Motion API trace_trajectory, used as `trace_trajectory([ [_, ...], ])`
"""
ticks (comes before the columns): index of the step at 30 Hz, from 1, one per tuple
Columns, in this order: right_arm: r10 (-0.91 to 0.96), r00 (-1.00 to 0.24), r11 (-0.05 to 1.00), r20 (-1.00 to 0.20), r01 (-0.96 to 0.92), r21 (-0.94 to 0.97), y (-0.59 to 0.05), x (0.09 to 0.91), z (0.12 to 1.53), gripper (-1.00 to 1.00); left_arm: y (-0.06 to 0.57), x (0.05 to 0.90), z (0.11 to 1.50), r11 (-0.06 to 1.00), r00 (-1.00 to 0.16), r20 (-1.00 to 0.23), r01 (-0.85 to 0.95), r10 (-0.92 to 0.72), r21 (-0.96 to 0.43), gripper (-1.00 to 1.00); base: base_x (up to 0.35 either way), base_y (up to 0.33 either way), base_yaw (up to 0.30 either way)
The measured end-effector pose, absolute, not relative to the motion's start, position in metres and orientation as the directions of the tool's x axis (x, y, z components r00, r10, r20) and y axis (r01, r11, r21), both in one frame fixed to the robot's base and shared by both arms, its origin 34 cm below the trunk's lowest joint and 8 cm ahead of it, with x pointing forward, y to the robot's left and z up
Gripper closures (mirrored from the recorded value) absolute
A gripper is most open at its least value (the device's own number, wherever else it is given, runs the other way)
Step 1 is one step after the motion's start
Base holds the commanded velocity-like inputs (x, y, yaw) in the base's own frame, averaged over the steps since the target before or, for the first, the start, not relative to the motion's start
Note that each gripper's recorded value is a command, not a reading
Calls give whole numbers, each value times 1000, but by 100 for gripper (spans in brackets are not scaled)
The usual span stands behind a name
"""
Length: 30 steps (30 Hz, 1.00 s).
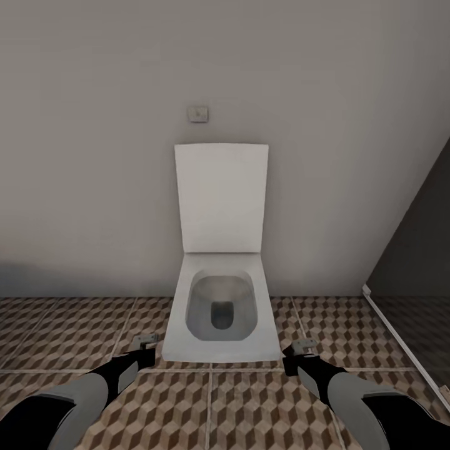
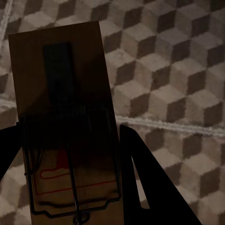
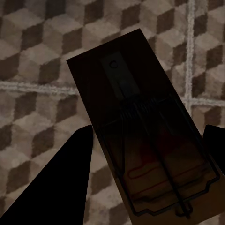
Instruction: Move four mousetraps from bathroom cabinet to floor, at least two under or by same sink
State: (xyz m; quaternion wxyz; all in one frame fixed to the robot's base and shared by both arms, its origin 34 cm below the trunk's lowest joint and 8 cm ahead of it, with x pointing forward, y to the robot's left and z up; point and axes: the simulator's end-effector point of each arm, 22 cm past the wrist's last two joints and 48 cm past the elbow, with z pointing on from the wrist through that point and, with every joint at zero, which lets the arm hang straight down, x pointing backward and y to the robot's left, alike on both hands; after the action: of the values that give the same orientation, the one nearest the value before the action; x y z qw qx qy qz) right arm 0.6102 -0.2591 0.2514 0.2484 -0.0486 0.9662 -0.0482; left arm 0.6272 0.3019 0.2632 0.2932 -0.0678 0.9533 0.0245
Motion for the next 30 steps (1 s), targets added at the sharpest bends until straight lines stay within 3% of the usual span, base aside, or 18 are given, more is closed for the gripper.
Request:
trace_trajectory([
  [9, -118, -872, 991, -475, -70, -117, -259, 610, 251, 100, 303, 627, 264, 990, -818, -564, -144, -115, 8, 100, 118, 0, 0],
  [30, -117, -872, 991, -475, -68, -120, -262, 610, 251, 100, 302, 627, 263, 990, -819, -562, -143, -115, 7, 100, 6, 0, 0],
])
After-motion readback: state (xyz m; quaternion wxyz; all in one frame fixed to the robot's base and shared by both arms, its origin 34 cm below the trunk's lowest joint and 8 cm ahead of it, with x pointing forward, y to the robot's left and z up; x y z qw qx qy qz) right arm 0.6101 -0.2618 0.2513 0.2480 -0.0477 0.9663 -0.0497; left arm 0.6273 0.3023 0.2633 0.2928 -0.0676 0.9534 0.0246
